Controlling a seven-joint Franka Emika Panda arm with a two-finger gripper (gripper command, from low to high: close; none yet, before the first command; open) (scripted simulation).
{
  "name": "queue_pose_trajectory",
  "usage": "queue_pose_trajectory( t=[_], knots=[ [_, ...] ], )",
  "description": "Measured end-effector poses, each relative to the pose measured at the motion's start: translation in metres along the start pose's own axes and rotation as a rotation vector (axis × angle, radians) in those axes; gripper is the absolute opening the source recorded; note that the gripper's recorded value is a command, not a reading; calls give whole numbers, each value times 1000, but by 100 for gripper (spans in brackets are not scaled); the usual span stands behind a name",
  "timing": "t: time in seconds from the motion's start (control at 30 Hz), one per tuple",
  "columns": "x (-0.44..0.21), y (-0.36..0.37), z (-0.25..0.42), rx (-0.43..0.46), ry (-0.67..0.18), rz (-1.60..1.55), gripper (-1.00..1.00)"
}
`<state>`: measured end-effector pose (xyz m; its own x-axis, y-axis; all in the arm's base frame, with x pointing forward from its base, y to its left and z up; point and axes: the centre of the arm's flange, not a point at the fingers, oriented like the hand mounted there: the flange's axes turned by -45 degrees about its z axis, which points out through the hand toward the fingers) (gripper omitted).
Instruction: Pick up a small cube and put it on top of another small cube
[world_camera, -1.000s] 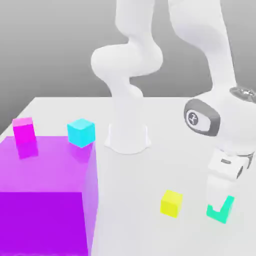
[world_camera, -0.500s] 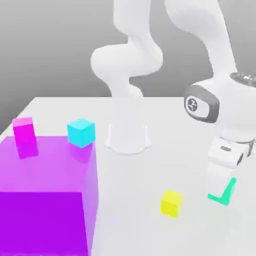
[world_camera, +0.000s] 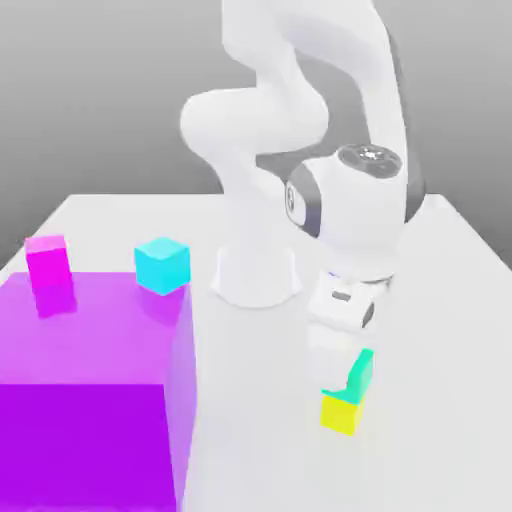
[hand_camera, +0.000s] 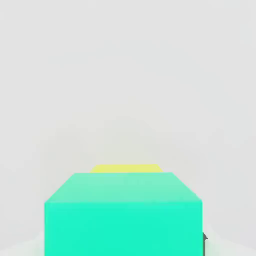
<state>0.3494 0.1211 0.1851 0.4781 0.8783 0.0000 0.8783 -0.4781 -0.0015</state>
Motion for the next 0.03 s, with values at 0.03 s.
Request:
queue_pose_trajectory(
  t=[0.03],
  knots=[
    [0, 0, 0, 0, 0, 0, 100]
  ],
)
